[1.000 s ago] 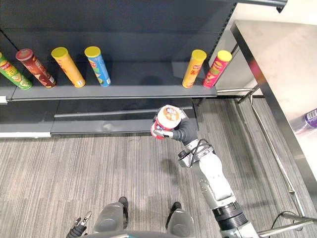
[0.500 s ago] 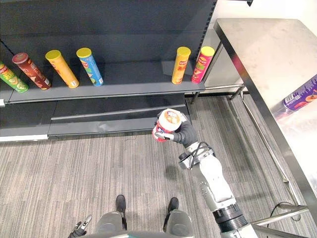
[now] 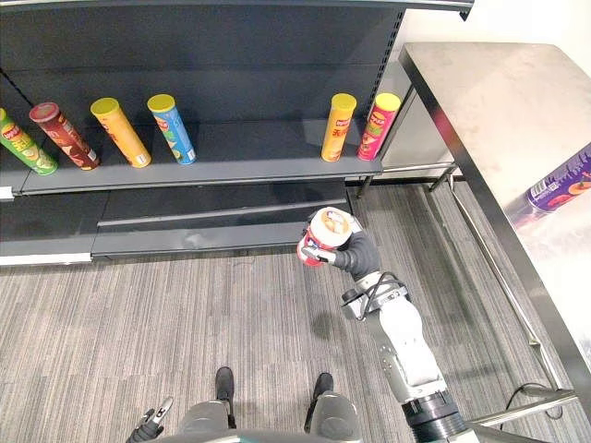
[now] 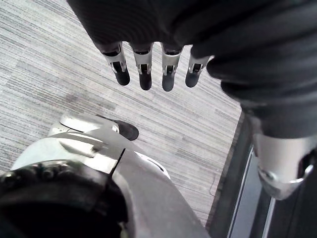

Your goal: Put the gum and the chips on the shelf.

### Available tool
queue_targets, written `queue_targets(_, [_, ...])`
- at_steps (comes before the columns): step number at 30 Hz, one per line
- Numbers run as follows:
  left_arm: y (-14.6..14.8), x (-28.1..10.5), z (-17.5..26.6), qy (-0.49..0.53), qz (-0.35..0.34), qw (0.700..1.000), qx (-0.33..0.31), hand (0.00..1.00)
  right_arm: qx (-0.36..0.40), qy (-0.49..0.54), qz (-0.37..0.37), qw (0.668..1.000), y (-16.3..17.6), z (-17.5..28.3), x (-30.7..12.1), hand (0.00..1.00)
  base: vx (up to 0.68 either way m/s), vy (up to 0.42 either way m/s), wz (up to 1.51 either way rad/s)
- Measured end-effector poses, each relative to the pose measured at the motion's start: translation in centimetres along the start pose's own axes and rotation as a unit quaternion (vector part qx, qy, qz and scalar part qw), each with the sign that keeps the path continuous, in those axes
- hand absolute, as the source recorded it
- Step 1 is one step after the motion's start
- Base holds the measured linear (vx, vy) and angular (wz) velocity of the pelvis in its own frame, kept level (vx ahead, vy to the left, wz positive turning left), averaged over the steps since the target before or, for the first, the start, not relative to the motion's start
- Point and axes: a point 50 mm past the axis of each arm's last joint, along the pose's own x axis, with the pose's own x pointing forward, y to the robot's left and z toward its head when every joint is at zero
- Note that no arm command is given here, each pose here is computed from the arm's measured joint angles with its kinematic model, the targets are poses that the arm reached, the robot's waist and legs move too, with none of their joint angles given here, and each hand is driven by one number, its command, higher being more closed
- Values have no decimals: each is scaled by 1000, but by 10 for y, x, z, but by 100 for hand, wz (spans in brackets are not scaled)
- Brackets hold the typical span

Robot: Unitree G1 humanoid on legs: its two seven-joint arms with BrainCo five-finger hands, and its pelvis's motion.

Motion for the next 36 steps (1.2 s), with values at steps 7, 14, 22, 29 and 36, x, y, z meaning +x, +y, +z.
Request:
queue_targets(7, [-5,-2,-10,42,-43,996,-68,0,7,31,-9,999,-2,-10,-18,100,-30,-79,-3])
queue_targets(14, [-19,-3,-7,29,-91,995,-33,0,-7,20,-18,1000,-9,-6,-18,100,18,-54,-5])
queue_targets(22, [-13,-5,-11,26,-75,997,5,0,-1,29,13,999,-2,-14,-20,100,196,260,-50])
queue_targets(29, [-13,0,1,14,-90,994,66,0,21,37,2,999,8,-22,-27,100,264,258,-6])
queue_targets(36, [-11,-1,2,11,-92,993,73,0,23,17,-12,1000,9,-19,-14,100,207,134,6])
